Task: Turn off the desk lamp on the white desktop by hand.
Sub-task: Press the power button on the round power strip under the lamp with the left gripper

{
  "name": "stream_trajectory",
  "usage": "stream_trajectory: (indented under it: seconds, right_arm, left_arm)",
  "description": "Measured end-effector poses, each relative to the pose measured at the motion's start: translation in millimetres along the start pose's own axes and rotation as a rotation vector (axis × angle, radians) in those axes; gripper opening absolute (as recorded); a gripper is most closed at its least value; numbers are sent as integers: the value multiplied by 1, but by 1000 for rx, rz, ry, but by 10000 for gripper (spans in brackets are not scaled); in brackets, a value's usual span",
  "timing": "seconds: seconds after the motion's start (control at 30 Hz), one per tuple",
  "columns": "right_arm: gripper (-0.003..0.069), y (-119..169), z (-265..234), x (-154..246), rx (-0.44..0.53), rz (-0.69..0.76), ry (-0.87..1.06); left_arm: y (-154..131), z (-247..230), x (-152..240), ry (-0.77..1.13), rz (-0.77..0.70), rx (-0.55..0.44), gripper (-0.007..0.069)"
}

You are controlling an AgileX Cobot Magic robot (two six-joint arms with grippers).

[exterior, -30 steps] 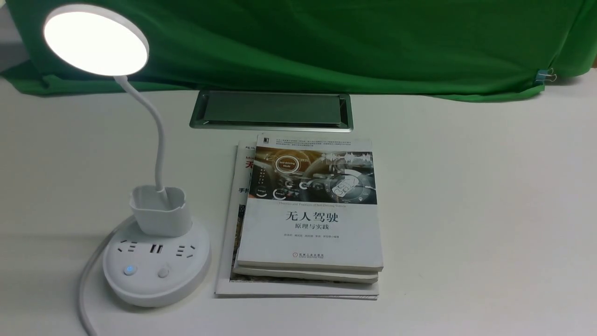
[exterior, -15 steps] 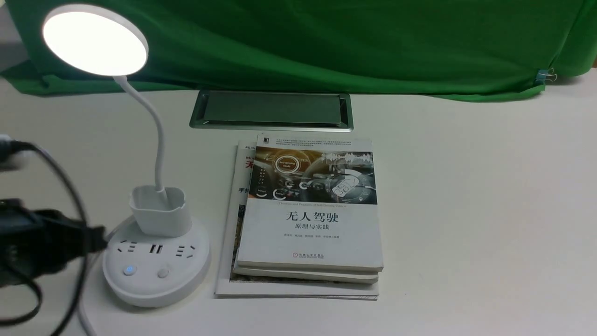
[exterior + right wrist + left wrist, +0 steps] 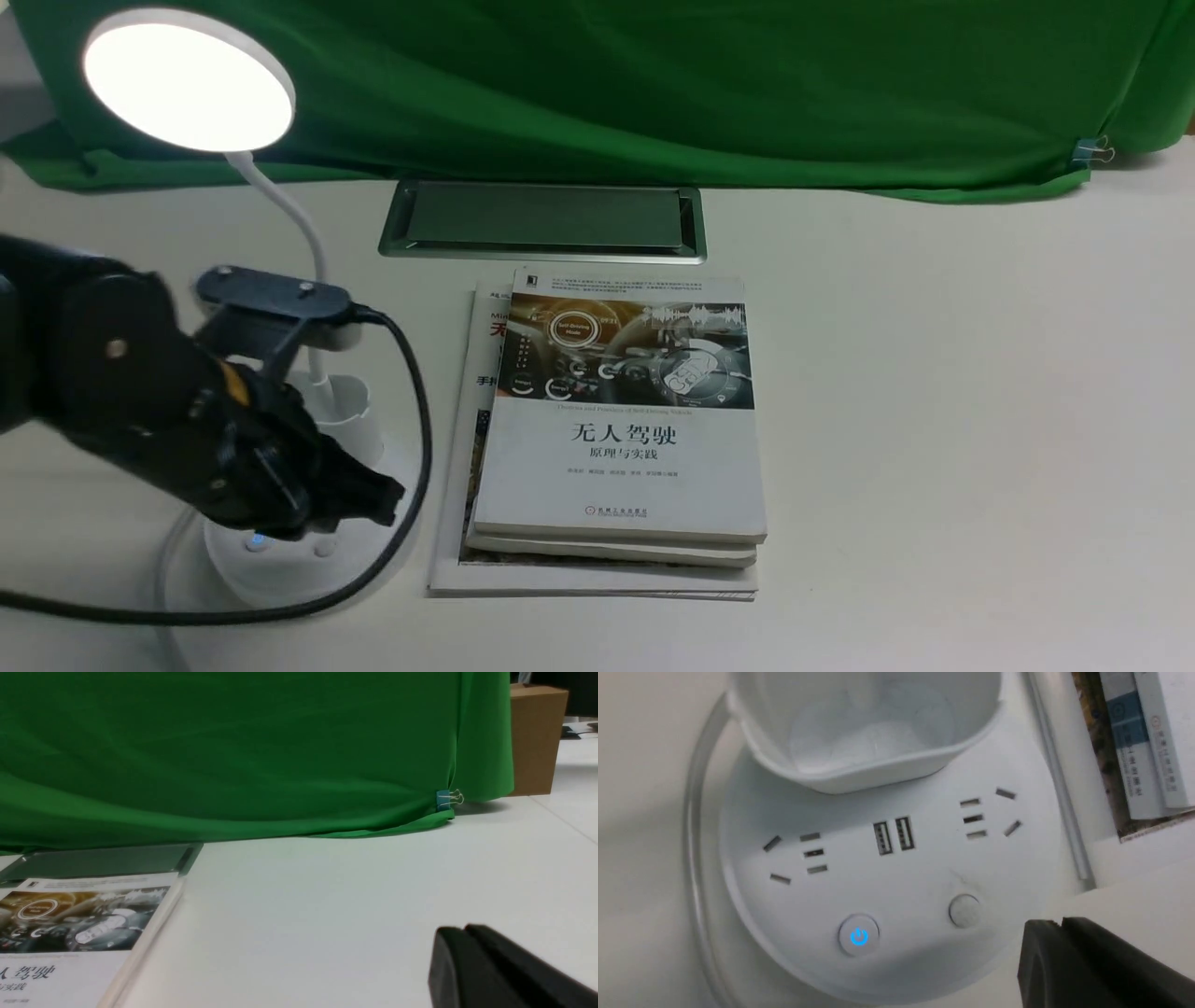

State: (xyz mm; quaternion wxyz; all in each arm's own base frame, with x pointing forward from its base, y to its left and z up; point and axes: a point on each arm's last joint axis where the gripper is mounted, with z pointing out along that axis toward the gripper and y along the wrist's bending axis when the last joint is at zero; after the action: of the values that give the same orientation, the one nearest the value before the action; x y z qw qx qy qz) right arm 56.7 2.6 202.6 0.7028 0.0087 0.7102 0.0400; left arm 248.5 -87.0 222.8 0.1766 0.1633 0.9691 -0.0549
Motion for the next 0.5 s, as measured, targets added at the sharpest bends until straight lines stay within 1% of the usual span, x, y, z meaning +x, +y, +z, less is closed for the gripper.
stream_trajectory:
  seconds: [0.2,0.3,0.5]
  right_arm:
    - [36,0,0,0,0,0,0]
    - [36,0,0,0,0,0,0]
    - [36,0,0,0,0,0,0]
  left_arm:
    - [9,23,-1,69,-4,-34,14]
    - [12,44,-3,102,1,-48,14]
    - [12,43,-9,66,-3,-50,13]
